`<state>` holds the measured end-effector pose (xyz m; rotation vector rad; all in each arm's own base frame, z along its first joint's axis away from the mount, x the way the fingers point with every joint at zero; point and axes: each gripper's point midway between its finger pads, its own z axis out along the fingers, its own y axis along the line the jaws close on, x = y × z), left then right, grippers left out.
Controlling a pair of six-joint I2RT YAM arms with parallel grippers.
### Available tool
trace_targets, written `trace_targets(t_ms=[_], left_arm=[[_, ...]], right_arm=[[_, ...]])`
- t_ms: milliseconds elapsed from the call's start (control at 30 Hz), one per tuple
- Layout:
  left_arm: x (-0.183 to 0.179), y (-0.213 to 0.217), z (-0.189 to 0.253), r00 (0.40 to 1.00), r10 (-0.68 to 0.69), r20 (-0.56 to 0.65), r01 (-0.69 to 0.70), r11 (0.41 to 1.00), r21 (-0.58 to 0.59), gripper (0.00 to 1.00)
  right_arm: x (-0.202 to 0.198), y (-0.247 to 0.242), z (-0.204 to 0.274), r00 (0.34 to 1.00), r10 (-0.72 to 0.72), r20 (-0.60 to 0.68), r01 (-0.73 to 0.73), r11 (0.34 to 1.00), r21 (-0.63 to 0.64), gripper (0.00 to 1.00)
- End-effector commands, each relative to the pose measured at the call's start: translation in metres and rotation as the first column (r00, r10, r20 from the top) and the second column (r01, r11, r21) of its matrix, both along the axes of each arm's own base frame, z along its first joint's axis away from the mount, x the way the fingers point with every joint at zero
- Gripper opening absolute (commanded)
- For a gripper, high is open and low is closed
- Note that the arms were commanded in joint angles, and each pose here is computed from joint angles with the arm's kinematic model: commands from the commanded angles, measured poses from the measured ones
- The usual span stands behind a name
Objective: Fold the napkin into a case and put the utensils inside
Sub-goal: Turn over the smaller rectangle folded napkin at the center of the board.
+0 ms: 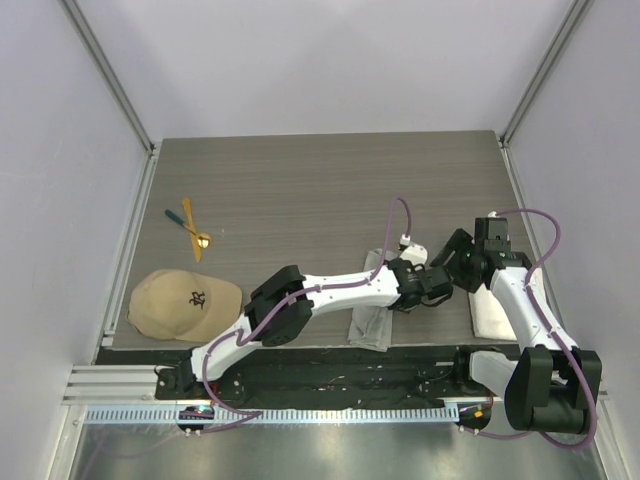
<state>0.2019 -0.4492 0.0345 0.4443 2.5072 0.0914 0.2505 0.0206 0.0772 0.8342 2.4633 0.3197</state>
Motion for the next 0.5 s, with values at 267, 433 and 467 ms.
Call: trace_targets(t_ms=[267, 433, 467], left_arm=[[-0.001, -0.015, 0.040, 0.997, -0.018, 0.070, 0.023, 0.998, -0.062, 0.57], [-0.002, -0.015, 0.033, 0.998, -0.017, 0.064, 0.020, 0.998, -0.051, 0.57], [-0.002, -0.014, 0.032, 0.998, -0.016, 0.064, 0.019, 0.999, -0.046, 0.57]], right_arm=[[0.005, -0.001, 0.001, 1.000, 0.013, 0.023, -0.013, 1.000, -0.006, 0.74], [0.005, -0.001, 0.001, 1.000, 0.011, 0.023, -0.011, 1.000, -0.003, 0.74], [0.005, -0.001, 0.001, 1.000, 0.013, 0.024, -0.013, 1.000, -0.003, 0.74]])
